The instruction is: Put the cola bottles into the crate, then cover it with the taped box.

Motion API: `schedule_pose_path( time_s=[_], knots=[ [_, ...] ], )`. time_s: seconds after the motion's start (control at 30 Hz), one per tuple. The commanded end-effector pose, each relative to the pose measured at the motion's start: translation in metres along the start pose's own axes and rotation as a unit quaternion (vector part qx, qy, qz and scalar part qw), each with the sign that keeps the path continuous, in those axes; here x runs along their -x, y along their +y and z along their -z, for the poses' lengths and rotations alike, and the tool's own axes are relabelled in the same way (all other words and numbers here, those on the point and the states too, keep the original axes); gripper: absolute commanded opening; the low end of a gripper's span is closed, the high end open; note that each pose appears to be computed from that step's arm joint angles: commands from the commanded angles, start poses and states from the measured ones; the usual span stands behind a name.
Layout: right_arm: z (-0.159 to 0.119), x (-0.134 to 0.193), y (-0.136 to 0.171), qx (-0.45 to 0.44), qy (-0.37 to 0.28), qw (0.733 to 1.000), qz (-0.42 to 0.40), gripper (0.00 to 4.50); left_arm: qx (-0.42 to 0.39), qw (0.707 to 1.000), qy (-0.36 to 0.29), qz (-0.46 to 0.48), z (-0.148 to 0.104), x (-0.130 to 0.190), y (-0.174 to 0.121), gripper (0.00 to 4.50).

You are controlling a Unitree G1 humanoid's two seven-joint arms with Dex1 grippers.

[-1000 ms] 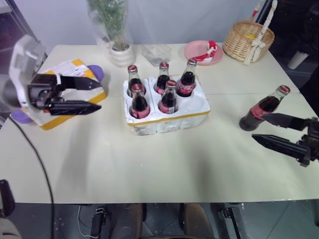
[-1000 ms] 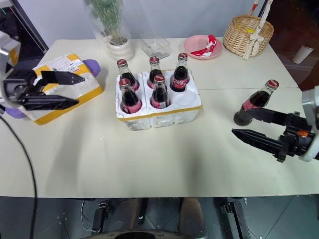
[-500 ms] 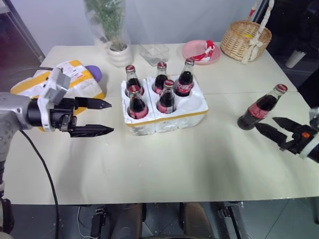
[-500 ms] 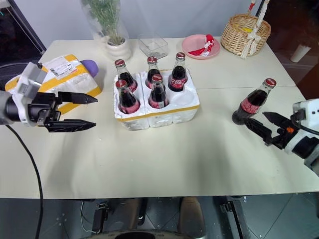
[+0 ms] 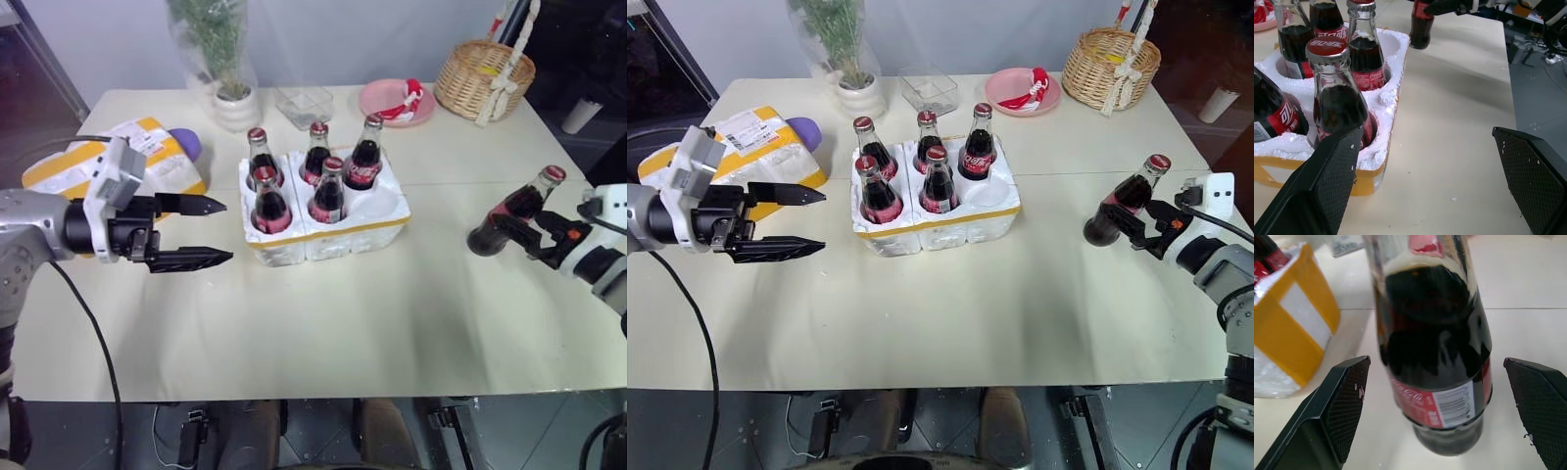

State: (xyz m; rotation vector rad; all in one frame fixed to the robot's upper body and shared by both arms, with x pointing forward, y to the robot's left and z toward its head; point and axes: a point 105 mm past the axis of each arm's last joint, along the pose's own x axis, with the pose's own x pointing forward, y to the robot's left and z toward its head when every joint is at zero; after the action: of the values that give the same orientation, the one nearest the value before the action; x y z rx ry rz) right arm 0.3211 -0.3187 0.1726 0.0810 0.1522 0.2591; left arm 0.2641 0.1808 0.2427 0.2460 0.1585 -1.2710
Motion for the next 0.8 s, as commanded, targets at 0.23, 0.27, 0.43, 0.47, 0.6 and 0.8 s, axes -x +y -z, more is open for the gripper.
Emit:
schedule_pose_path(
  time_s=[0.23, 0.27, 0.43, 0.47, 0.6, 0.8],
  knots=[
    [-0.013, -0.017, 0.005, 0.002, -0.046, 0.999, -0.018, 3.64, -0.025, 1.0, -0.014, -0.003, -0.015, 0.002, -0.001, 4.5],
    [-0.017, -0.017, 0.007, 0.003, -0.055, 0.998, -0.025, 3.1, -0.026, 1.0, -0.015, -0.004, -0.015, 0.002, -0.001, 4.5],
    [-0.055, -0.005, 0.033, 0.017, -0.11, 0.989, -0.093, 2.82, -0.024, 1.0, -0.018, -0.008, -0.015, 0.003, 0.0, 4.5],
    [-0.067, -0.002, 0.043, 0.014, -0.125, 0.985, -0.116, 2.82, -0.023, 1.0, -0.02, -0.009, -0.015, 0.003, 0.0, 4.5],
    [-0.117, 0.012, 0.09, 0.003, -0.179, 0.957, -0.227, 2.82, -0.016, 0.999, -0.029, -0.012, -0.015, 0.003, 0.0, 4.5],
    [-0.146, 0.0, 0.154, 0.019, -0.18, 0.928, -0.325, 2.82, -0.016, 0.999, -0.033, -0.017, -0.014, 0.001, 0.002, 4.5]
  ],
)
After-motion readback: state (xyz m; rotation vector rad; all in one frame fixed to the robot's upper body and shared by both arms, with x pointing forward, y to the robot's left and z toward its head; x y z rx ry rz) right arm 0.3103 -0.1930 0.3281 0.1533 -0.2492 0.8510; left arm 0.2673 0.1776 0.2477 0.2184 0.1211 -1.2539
